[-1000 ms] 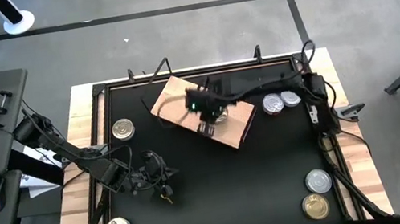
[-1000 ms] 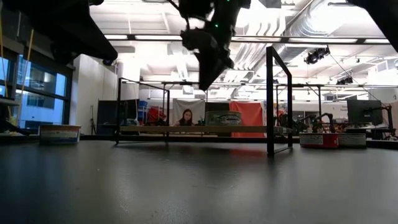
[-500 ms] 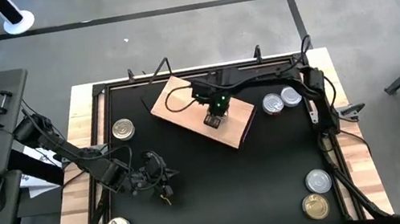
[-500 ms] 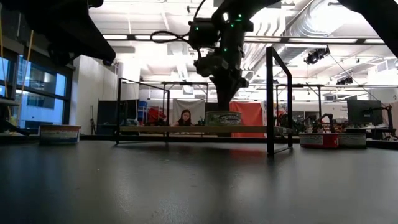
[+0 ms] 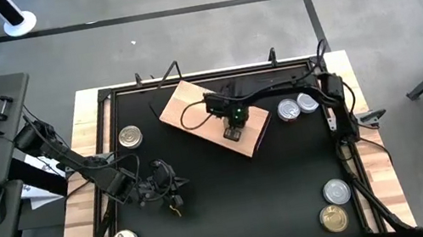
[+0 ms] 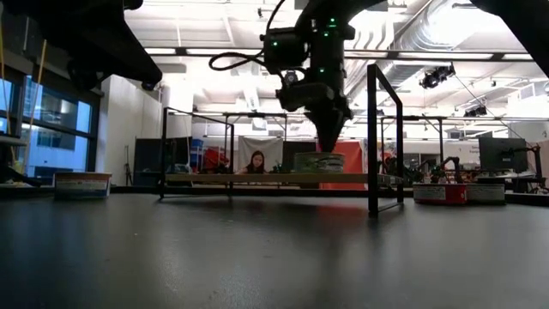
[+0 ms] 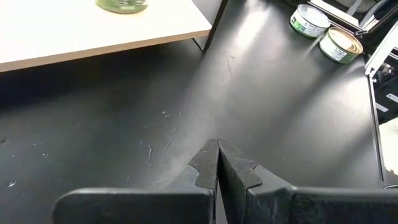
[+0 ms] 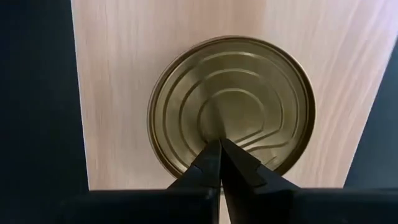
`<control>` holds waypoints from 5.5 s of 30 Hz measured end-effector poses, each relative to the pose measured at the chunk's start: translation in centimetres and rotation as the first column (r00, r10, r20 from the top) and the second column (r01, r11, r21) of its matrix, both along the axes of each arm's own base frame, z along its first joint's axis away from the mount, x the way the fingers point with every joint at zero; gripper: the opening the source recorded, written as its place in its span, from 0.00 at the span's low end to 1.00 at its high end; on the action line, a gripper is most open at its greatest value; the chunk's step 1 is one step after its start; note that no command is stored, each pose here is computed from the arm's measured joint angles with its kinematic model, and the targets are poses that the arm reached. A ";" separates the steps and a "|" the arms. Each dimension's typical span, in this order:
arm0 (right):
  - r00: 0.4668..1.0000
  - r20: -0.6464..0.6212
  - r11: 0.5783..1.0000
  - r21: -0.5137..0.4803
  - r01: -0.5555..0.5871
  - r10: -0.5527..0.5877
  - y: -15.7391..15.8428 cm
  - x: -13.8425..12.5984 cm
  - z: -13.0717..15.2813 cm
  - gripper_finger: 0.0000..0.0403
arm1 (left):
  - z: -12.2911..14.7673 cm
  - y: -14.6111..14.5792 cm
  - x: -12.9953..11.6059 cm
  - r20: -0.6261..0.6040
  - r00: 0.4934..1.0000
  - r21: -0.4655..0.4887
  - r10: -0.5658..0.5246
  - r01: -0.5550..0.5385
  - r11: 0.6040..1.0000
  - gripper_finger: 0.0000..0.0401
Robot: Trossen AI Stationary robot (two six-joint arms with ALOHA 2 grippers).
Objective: Stack canned seafood by type on shelf
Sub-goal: Put the top green tuna can on the shelf, then put the red tuna can on the shelf
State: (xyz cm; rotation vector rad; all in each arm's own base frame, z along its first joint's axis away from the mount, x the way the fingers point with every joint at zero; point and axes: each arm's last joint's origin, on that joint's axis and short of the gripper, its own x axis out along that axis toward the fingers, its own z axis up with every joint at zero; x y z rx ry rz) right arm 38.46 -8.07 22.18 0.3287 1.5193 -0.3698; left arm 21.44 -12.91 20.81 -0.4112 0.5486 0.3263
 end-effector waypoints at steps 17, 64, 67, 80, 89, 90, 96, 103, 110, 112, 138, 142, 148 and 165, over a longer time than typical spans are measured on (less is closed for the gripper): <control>0.992 0.079 0.988 -0.122 -0.092 0.102 1.1 1.2 5.0 0.00 | 0.0 0.0 0.0 0.005 1.000 0.012 0.009 -0.009 1.000 0.00; 0.953 0.218 0.903 -0.331 0.273 -0.209 3.3 -21.8 -3.0 0.00 | 2.1 2.1 3.2 0.197 0.979 -0.071 -0.044 0.059 0.996 0.00; 0.962 0.209 0.916 -0.324 0.238 -0.175 2.6 -21.1 -3.5 0.00 | 2.6 2.0 3.4 0.239 0.969 -0.047 -0.067 0.080 0.996 0.00; 0.996 0.093 0.945 -0.323 0.046 -0.017 1.7 -19.9 -5.3 0.00 | 2.8 1.6 3.3 0.257 0.962 -0.029 -0.097 0.108 0.994 0.00; 0.999 0.040 0.954 -0.300 0.021 -0.009 1.6 -19.3 -6.4 0.00 | 2.8 1.5 3.2 0.257 0.962 -0.036 -0.094 0.107 0.994 0.00; 0.999 0.046 0.954 -0.299 0.022 -0.009 1.7 -19.3 -6.3 0.00 | 2.8 1.5 3.2 0.257 0.962 -0.037 -0.093 0.106 0.994 0.00; 0.995 0.100 0.972 -0.235 0.012 0.012 2.4 -19.5 -5.7 0.00 | 2.8 1.5 3.2 0.257 0.962 -0.036 -0.094 0.106 0.994 0.00; 0.985 0.159 0.994 -0.079 0.081 -0.068 3.5 -20.1 -4.9 0.00 | 2.8 1.5 3.2 0.256 0.962 -0.032 -0.096 0.108 0.994 0.00; 0.966 0.197 0.983 -0.043 0.180 -0.168 4.6 -21.1 -3.6 0.00 | 2.8 1.5 3.2 0.255 0.962 -0.026 -0.100 0.110 0.994 0.00; 0.945 0.226 0.964 -0.063 0.258 -0.239 4.5 -21.3 -3.3 0.00 | 2.8 1.5 3.2 0.254 0.962 -0.018 -0.105 0.113 0.993 0.00; 0.848 0.120 0.853 -0.022 0.521 -0.516 4.2 -20.5 -5.2 0.00 | 2.8 1.3 3.2 0.257 0.961 -0.051 -0.103 0.120 0.991 0.00; 0.871 0.072 0.874 0.026 0.485 -0.485 5.5 -20.6 -5.2 0.00 | 2.8 1.3 3.2 0.256 0.960 -0.082 -0.114 0.139 0.987 0.00; 0.887 0.036 0.886 0.074 0.458 -0.461 7.9 -20.5 -5.2 0.00 | 2.8 1.3 3.2 0.252 0.959 -0.053 -0.133 0.150 0.987 0.00; 0.893 0.151 0.867 0.351 0.353 -0.424 17.5 -17.9 -6.3 0.00 | 2.3 0.3 2.4 0.206 0.965 -0.022 -0.165 0.173 0.985 0.00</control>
